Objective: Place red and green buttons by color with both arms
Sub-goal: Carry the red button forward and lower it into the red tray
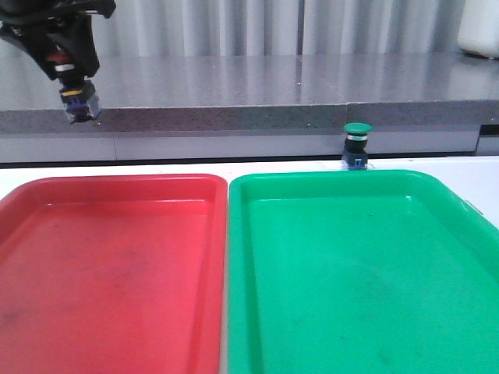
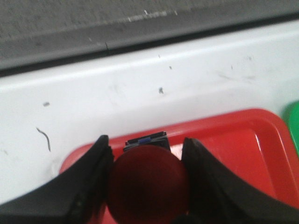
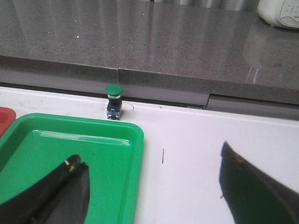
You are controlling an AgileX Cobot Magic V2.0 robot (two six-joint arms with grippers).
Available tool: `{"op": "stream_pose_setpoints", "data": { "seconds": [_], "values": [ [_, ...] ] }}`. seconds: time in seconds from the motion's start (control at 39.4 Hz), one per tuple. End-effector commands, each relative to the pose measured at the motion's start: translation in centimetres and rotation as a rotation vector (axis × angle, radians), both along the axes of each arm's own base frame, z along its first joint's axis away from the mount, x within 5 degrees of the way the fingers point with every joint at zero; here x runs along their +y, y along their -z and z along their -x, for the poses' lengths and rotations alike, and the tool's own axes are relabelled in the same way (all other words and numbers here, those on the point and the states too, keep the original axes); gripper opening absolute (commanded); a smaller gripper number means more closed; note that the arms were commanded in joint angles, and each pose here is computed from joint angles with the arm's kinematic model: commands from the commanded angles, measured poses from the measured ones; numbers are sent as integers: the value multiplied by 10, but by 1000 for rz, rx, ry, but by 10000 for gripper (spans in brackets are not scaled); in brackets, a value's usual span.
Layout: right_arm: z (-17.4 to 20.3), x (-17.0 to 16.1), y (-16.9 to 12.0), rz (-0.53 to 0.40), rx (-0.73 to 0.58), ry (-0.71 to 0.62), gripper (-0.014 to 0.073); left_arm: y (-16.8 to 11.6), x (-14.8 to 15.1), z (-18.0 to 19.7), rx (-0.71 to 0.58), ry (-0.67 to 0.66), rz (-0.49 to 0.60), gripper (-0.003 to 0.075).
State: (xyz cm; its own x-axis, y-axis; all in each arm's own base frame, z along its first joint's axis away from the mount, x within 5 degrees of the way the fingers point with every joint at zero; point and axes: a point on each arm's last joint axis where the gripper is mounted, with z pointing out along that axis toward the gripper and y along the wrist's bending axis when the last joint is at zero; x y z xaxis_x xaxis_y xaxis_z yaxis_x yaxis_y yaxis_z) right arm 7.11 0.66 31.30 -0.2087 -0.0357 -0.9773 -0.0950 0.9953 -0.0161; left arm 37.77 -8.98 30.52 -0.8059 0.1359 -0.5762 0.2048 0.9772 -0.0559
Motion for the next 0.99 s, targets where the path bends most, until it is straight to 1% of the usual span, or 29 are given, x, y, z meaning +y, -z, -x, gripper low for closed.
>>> {"op": "stream_pose_setpoints", "data": {
  "seconds": [0.0,0.13,0.23,0.38,0.51,0.63,0.89,0.96],
  "values": [
    [-2,0,-17,-4,-92,5,587,-17,-4,32,-101,4,51,1],
    [-2,0,-17,-4,-92,5,587,6,-9,65,-37,21,50,1],
    [-2,0,-17,-4,-92,5,587,31,-15,80,5,55,28,1],
    [-2,0,-17,-4,-92,5,587,59,-28,90,22,105,12,1],
    [-2,0,-17,-4,-92,5,587,76,-33,91,62,107,-19,1],
    [-2,0,-17,-4,-90,5,587,83,-31,89,83,93,-55,1],
    [-2,0,-17,-4,-90,5,587,87,-30,92,129,90,-72,5],
    [-2,0,-17,-4,-90,5,587,87,-29,93,137,89,-76,41]
  ]
}}
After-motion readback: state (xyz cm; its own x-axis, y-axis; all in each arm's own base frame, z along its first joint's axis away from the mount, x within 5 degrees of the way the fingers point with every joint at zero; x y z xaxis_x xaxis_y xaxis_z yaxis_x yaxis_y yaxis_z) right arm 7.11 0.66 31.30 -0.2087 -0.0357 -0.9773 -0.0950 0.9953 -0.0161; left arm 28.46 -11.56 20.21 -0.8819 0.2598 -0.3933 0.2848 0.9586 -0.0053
